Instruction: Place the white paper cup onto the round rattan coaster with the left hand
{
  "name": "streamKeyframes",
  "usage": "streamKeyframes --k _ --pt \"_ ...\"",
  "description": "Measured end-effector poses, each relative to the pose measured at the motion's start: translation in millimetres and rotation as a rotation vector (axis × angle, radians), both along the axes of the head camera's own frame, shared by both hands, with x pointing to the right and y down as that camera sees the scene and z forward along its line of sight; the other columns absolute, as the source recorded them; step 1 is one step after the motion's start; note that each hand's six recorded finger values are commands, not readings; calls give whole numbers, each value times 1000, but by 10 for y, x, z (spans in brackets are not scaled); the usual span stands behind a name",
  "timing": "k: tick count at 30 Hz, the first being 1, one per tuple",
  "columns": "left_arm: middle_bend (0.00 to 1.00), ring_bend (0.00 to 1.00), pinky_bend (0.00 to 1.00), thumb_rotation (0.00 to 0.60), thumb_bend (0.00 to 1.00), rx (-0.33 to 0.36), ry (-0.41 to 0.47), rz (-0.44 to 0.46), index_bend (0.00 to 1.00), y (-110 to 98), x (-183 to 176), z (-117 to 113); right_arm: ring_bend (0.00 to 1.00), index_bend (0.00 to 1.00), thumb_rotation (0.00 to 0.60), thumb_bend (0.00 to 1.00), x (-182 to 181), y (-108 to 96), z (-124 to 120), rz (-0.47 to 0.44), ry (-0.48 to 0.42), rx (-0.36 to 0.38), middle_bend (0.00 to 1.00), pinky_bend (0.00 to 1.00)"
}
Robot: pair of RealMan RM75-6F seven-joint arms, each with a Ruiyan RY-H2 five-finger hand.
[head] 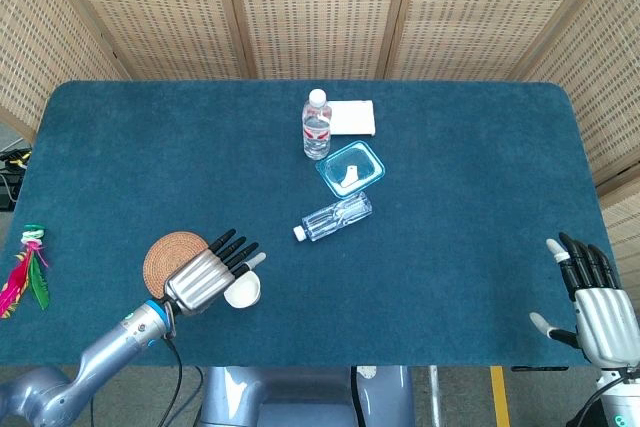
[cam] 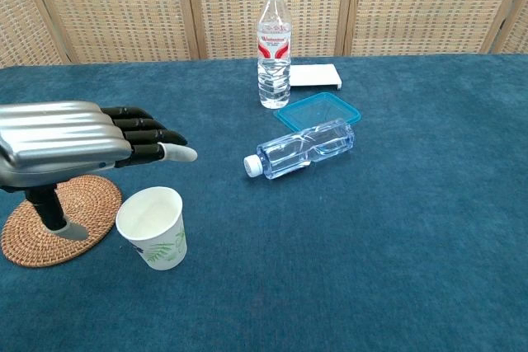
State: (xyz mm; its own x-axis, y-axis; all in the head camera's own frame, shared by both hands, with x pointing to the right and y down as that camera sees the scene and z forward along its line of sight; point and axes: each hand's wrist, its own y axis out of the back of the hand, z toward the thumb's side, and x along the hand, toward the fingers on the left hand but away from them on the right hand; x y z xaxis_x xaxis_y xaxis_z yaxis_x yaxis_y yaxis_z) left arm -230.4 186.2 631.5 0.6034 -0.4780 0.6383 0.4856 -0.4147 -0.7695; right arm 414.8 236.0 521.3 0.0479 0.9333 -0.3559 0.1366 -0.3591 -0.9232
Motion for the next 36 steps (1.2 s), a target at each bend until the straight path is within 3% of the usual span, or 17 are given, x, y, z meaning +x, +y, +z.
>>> streamKeyframes --k 12,17,23,36 --pt "0 0 0 600 91 -42 -20 6 7 64 262 176 0 44 600 117 23 -6 -8 7 -5 2 0 0" --pt "0 0 0 600 117 -44 -33 18 154 106 300 207 0 44 600 117 32 -10 -17 10 -7 5 0 0" --pt "0 0 0 600 215 -54 -44 12 259 131 291 234 0 44 600 117 32 -10 -22 9 -8 6 0 0" --pt "0 0 0 600 329 -58 -53 -17 312 116 193 245 0 44 600 117 45 -13 -44 15 -12 12 0 0"
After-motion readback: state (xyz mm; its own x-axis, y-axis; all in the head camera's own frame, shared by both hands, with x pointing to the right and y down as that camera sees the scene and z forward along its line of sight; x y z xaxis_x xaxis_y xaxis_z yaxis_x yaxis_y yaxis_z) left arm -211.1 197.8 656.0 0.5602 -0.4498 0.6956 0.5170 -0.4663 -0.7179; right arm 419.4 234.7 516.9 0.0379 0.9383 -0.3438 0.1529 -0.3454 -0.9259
